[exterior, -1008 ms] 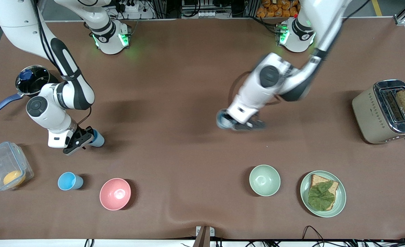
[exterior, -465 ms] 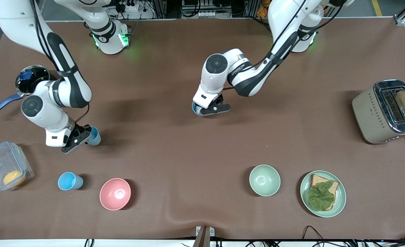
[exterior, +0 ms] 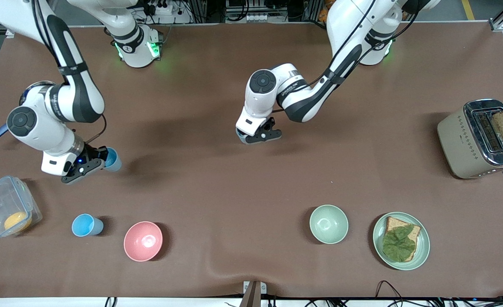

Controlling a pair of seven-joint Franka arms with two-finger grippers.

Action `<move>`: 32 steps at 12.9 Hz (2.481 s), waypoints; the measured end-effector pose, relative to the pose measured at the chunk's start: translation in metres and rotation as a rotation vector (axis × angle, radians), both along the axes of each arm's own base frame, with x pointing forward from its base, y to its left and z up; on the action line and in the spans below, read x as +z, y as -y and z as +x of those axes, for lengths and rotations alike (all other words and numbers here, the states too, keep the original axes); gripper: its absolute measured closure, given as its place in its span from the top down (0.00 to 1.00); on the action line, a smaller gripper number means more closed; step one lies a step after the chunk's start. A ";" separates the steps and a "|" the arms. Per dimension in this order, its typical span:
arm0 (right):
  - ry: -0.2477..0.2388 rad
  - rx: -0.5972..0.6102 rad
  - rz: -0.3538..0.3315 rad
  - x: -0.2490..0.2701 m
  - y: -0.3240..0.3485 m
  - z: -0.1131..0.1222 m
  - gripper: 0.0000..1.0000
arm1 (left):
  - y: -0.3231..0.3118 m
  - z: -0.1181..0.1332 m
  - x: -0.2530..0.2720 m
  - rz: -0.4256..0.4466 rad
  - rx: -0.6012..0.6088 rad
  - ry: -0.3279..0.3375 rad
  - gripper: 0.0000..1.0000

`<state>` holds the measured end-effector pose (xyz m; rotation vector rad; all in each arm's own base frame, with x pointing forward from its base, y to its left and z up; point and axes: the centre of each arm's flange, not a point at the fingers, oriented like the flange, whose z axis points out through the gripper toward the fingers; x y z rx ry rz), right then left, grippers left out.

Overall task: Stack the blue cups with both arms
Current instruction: 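Carry the cup with the left gripper to mid-table while the right gripper holds, then release the cup with the left gripper while the right gripper carries its cup, then lower the held cup into the placed blue cup with the right gripper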

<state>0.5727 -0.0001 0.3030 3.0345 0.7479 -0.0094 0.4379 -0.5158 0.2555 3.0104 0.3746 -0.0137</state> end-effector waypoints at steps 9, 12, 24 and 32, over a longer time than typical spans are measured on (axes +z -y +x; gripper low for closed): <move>-0.019 -0.609 0.045 0.064 -0.242 -0.048 0.05 | -0.200 0.119 0.243 0.166 0.021 0.198 1.00; -0.030 -0.763 0.066 0.072 -0.317 -0.087 0.05 | -0.274 0.127 0.281 0.186 -0.074 0.123 1.00; -0.014 -1.044 0.035 0.025 -0.447 -0.122 0.05 | -0.425 0.126 0.359 0.126 -0.185 0.018 1.00; -0.015 -1.062 0.038 0.025 -0.450 -0.119 0.05 | -0.421 0.122 0.361 0.127 -0.194 0.012 1.00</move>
